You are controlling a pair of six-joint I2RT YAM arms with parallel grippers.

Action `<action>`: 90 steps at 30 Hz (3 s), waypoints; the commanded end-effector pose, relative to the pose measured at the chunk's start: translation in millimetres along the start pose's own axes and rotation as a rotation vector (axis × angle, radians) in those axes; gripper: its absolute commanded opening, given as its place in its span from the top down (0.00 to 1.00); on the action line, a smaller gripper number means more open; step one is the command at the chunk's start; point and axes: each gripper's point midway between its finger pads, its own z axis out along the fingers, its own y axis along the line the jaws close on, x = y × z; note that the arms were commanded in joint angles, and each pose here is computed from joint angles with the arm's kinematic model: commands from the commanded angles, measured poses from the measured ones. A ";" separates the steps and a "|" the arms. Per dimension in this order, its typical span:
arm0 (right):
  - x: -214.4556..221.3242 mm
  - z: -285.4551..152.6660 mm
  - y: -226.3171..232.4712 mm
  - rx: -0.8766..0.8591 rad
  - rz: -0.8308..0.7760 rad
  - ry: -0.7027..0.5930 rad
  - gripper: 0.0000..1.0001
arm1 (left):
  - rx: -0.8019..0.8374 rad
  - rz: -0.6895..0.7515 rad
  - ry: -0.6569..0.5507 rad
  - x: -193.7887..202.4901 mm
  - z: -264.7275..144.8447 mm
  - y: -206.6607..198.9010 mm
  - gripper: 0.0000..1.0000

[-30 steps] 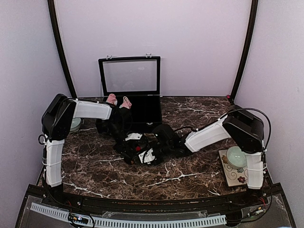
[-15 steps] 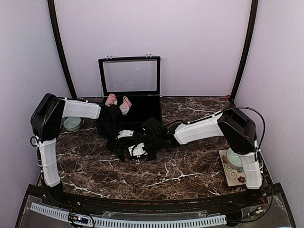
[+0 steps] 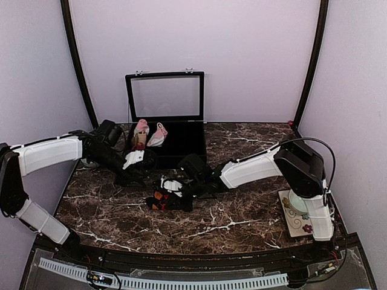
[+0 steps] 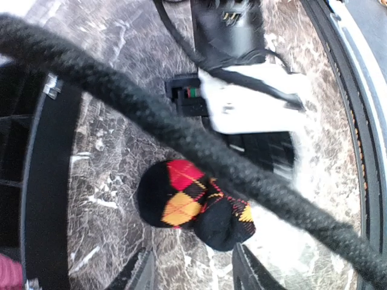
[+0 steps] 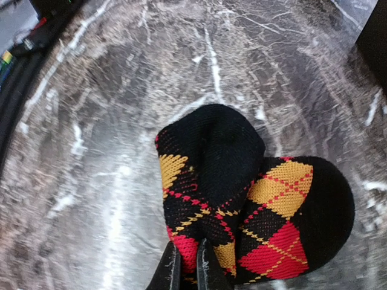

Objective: Roll the socks
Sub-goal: Pick up the sock from the center of the board.

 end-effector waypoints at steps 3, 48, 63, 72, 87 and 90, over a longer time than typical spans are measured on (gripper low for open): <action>64.7 20.3 43.7 -0.195 0.504 0.108 1.00 | 0.049 0.031 -0.062 6.6 -7.1 -40.7 0.52; 100.5 13.3 -10.0 -0.108 1.012 0.038 0.70 | 0.269 -0.077 0.305 85.4 102.2 -30.9 0.72; 93.7 -57.2 -13.8 0.347 0.662 -0.064 0.01 | 0.397 -0.271 0.338 95.7 111.0 -26.2 0.70; 73.1 -187.5 -76.8 1.200 0.502 -0.114 0.00 | 0.391 -0.382 0.331 91.2 117.4 -7.9 0.72; 18.6 -177.0 -60.6 0.884 0.345 -0.217 0.00 | 0.479 -0.549 0.284 93.5 115.1 -16.3 0.73; 4.9 -142.5 -29.0 0.691 0.139 -0.220 0.00 | 0.495 -0.576 0.255 90.7 112.4 -16.6 0.73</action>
